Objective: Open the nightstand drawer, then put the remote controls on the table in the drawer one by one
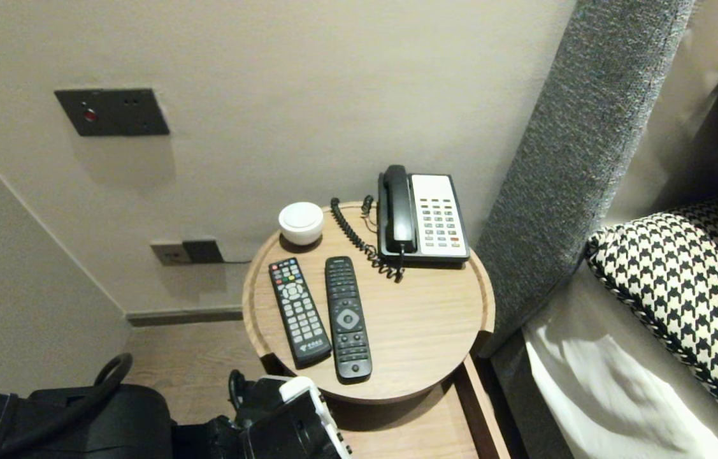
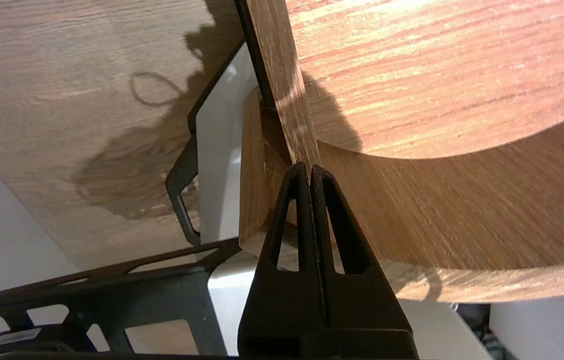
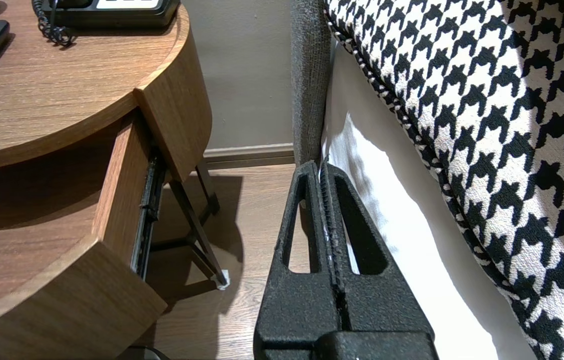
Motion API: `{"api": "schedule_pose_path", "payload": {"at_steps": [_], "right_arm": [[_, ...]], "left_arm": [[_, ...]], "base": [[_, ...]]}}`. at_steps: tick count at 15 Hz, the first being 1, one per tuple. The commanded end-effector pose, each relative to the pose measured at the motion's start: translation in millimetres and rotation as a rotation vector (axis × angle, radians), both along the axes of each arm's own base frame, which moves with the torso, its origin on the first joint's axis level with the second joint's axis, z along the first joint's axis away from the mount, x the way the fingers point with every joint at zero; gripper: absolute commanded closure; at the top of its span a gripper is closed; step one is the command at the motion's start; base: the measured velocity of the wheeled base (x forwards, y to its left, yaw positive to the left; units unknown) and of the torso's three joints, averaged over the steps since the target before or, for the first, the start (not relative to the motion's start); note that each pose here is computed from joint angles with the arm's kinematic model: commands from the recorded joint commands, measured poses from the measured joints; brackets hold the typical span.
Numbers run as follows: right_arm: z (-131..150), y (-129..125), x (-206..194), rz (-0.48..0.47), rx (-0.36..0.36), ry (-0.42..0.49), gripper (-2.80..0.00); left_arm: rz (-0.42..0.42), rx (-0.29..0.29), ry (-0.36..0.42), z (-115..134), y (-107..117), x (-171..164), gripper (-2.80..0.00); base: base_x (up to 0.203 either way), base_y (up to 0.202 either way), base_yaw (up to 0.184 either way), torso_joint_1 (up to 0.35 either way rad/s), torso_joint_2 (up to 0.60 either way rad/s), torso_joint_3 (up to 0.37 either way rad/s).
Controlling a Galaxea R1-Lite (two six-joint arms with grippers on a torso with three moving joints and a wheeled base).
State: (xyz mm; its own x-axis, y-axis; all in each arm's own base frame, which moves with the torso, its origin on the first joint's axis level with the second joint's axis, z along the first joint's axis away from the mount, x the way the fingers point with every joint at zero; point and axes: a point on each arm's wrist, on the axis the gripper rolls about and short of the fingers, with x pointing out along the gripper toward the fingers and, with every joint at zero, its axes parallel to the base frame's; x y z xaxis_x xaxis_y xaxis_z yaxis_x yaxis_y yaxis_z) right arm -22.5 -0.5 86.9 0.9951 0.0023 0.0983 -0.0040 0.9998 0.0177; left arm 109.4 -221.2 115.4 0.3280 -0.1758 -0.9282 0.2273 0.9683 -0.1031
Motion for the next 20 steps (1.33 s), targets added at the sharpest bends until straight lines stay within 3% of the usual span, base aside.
{"api": "schedule_pose_path", "payload": {"at_steps": [1,5,11,16,20], "right_arm": [[-11,0,3,-0.001,0.000,0.039,0.00],[-11,0,3,0.001,0.000,0.039,0.00],[-11,0,3,0.001,0.000,0.039,0.00],[-11,0,3,0.001,0.000,0.039,0.00],[-11,0,3,0.001,0.000,0.039,0.00]], "left_arm": [[-0.011,-0.003,-0.001,1,1,-5,0.00],[-0.013,-0.007,-0.008,3,0,-3,0.00],[0.015,-0.076,-0.085,21,4,25,0.00],[0.190,-0.214,-0.257,80,18,93,0.00],[0.330,-0.248,-0.353,111,44,138,0.00]], "base": [[0.000,0.000,0.000,0.000,0.00,0.000],[0.000,0.000,0.000,0.000,0.00,0.000],[0.000,0.000,0.000,0.000,0.00,0.000],[0.000,0.000,0.000,0.000,0.00,0.000],[0.000,0.000,0.000,0.000,0.00,0.000]]}}
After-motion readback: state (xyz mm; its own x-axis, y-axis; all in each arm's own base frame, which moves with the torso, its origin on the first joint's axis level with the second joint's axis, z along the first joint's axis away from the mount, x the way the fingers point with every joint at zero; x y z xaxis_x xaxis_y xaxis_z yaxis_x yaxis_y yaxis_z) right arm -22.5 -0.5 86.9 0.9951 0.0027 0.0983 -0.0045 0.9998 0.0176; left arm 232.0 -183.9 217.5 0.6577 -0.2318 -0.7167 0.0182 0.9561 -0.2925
